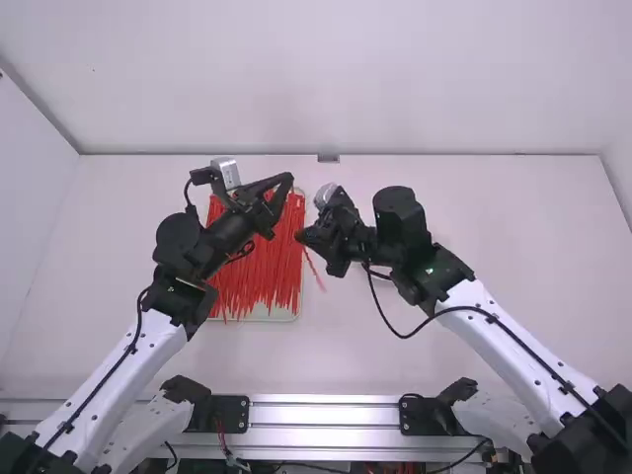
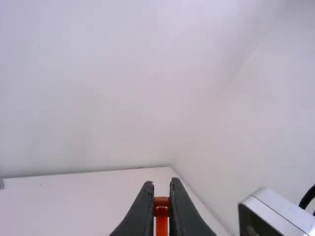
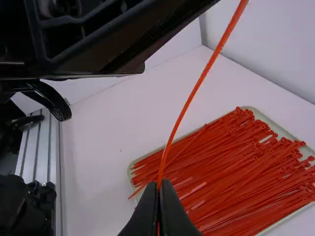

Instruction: Fasten the cable tie

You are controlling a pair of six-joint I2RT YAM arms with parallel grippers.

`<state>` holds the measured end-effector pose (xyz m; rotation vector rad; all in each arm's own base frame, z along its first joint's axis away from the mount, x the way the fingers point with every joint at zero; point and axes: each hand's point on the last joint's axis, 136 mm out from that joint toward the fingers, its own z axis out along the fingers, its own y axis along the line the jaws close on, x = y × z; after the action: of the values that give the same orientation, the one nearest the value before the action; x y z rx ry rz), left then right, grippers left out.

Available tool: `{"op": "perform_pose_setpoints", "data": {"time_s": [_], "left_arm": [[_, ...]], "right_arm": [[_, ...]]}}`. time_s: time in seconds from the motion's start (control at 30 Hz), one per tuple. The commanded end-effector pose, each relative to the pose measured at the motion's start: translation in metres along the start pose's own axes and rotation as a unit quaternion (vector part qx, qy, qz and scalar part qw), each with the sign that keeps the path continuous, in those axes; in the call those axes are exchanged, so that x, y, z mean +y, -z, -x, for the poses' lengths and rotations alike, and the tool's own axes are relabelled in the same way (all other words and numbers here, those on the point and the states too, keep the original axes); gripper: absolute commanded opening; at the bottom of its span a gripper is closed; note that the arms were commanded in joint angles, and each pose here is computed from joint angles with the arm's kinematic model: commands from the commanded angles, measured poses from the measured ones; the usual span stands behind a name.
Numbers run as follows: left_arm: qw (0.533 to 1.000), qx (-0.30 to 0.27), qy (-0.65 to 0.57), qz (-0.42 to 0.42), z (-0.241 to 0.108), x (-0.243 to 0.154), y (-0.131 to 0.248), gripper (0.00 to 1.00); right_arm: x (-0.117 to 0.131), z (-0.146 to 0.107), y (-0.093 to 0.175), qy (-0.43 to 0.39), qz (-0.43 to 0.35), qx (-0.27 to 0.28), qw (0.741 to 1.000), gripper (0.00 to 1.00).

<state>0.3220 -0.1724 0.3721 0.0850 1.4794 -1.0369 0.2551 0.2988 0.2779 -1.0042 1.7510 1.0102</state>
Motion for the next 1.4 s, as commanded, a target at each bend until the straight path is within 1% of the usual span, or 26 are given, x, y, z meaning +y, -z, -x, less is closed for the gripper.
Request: {"op": "perform_pose_setpoints", "data": {"time_s": [0.0,0.03,0.1,0.13,0.17,0.2,0.23,0.27,0.3,0.33,0.37,0.4,0.47,0.63,0.73,0.83,0.9,0.97,1.0,1.17,1.2,1.27,1.37], "left_arm": [[1.000,-0.003,0.001,0.001,0.001,0.000,0.000,0.02],[1.000,-0.004,0.001,0.001,0.001,0.000,0.000,0.02],[1.000,-0.006,-0.001,0.000,0.002,0.000,0.000,0.08],[1.000,-0.007,-0.003,-0.001,0.002,-0.001,0.000,0.17],[1.000,-0.009,-0.006,-0.002,0.003,-0.001,0.000,0.33],[1.000,-0.010,-0.008,-0.002,0.004,-0.002,0.000,0.35],[1.000,-0.015,-0.024,-0.007,0.007,-0.003,0.001,0.50],[0.999,-0.016,-0.031,-0.007,0.007,-0.004,0.001,0.56],[0.998,-0.021,-0.050,-0.013,0.009,-0.007,0.001,0.68],[0.998,-0.023,-0.061,-0.014,0.010,-0.008,0.001,0.76],[0.997,-0.028,-0.072,-0.015,0.013,-0.009,0.001,0.89],[0.997,-0.030,-0.074,-0.014,0.014,-0.008,0.002,0.93],[0.996,-0.034,-0.076,-0.010,0.019,-0.006,0.004,0.98],[0.991,-0.028,-0.124,-0.046,0.027,-0.012,0.013,0.99],[0.986,-0.004,-0.151,-0.074,0.033,-0.015,0.017,0.99],[0.982,0.018,-0.167,-0.090,0.037,-0.013,0.017,0.99],[0.975,0.043,-0.181,-0.121,0.036,-0.018,0.016,0.99],[0.970,0.055,-0.189,-0.142,0.034,-0.023,0.015,0.99],[0.964,0.066,-0.195,-0.167,0.032,-0.029,0.014,0.99],[0.946,0.099,-0.200,-0.234,0.032,-0.045,0.007,0.99],[0.946,0.099,-0.200,-0.234,0.032,-0.045,0.007,0.99],[0.931,0.121,-0.203,-0.277,0.031,-0.055,0.007,0.99],[0.916,0.139,-0.209,-0.314,0.032,-0.064,0.009,0.99]], "right_arm": [[-0.005,-0.003,0.001,-0.008,-0.004,0.001,1.000,0.00],[-0.005,-0.003,0.001,-0.009,-0.005,0.001,1.000,0.00],[-0.009,-0.002,0.003,-0.010,-0.010,0.000,1.000,0.00],[-0.012,-0.002,0.004,-0.011,-0.013,-0.001,1.000,0.00],[-0.016,-0.001,0.006,-0.013,-0.019,-0.002,1.000,0.00],[-0.018,-0.001,0.007,-0.014,-0.021,-0.003,1.000,0.00],[-0.023,-0.001,0.009,-0.017,-0.028,-0.004,0.999,0.00],[-0.025,-0.001,0.011,-0.017,-0.029,-0.005,0.999,0.00],[-0.031,0.000,0.014,-0.020,-0.038,-0.008,0.999,0.00],[-0.034,0.001,0.016,-0.022,-0.040,-0.010,0.999,0.00],[-0.038,0.002,0.021,-0.020,-0.037,-0.014,0.999,0.00],[-0.040,0.003,0.023,-0.021,-0.036,-0.017,0.999,0.00],[-0.045,0.006,0.029,-0.023,-0.033,-0.025,0.999,0.00],[-0.058,0.015,0.048,-0.020,-0.022,-0.050,0.998,0.00],[-0.064,0.022,0.062,-0.014,-0.009,-0.069,0.997,0.00],[-0.064,0.028,0.070,-0.001,0.001,-0.082,0.997,0.00],[-0.061,0.034,0.074,0.014,0.015,-0.093,0.995,0.00],[-0.058,0.036,0.076,0.021,0.025,-0.098,0.995,0.00],[-0.053,0.039,0.078,0.033,0.041,-0.103,0.993,0.00],[-0.029,0.050,0.075,0.077,0.089,-0.119,0.986,0.00],[-0.029,0.050,0.075,0.077,0.089,-0.119,0.986,0.00],[-0.022,0.053,0.072,0.093,0.097,-0.124,0.983,0.00],[-0.021,0.056,0.073,0.101,0.098,-0.128,0.982,0.00]]}}
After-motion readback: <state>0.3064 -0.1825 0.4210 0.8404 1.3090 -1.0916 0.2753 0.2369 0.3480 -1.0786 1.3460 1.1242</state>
